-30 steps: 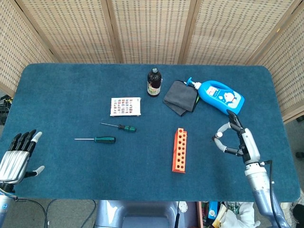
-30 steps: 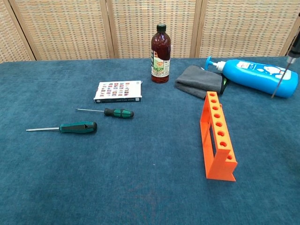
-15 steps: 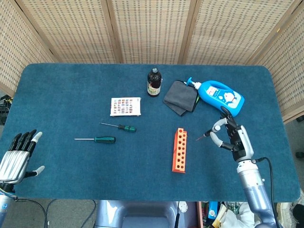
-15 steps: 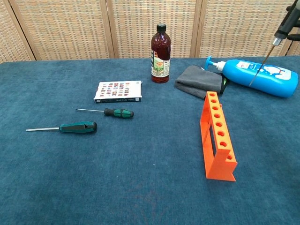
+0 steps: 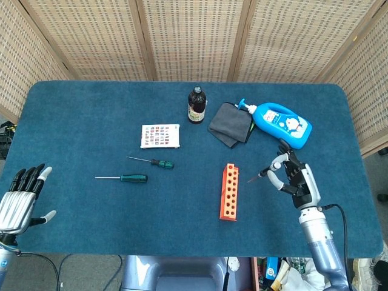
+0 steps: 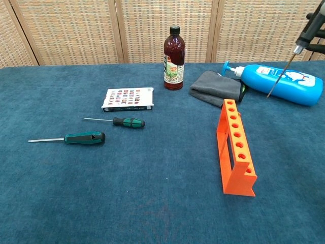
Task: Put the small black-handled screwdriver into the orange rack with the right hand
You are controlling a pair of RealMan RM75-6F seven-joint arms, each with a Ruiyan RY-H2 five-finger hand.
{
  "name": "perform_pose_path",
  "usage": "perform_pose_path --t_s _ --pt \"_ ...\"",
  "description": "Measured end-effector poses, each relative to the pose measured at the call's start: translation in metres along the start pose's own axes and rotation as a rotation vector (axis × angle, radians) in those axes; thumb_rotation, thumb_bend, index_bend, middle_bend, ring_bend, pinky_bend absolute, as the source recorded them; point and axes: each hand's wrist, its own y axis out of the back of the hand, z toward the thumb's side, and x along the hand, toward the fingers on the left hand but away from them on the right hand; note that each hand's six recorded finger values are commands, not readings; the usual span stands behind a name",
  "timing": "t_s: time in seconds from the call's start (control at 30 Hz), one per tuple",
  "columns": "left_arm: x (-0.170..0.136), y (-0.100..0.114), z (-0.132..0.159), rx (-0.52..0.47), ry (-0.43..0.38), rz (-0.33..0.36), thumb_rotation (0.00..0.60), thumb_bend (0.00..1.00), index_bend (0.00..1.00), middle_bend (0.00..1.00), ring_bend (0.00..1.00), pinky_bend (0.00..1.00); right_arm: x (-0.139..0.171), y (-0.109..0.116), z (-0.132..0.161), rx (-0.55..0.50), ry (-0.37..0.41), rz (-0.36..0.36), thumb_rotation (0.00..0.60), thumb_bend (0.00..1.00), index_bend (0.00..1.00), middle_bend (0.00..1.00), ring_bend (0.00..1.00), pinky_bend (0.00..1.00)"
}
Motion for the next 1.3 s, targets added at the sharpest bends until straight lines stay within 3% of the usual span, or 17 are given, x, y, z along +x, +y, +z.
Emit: perform_pose_path --t_s 0.8,1.3 --pt "0.006 0.011 -0.005 -0.022 0.020 0.025 0.600 0.00 0.00 0.00 0.00 0.00 0.003 -0.048 -0.012 -0.003 0.001 0.088 0.600 0.30 0.62 0.04 0.00 0.00" --pt "0.006 0.012 -0.005 -0.027 0.018 0.027 0.600 0.00 0.00 0.00 0.00 0.00 0.000 -0.059 -0.031 0.010 -0.040 0.103 0.600 0.30 0.62 0.04 0.00 0.00"
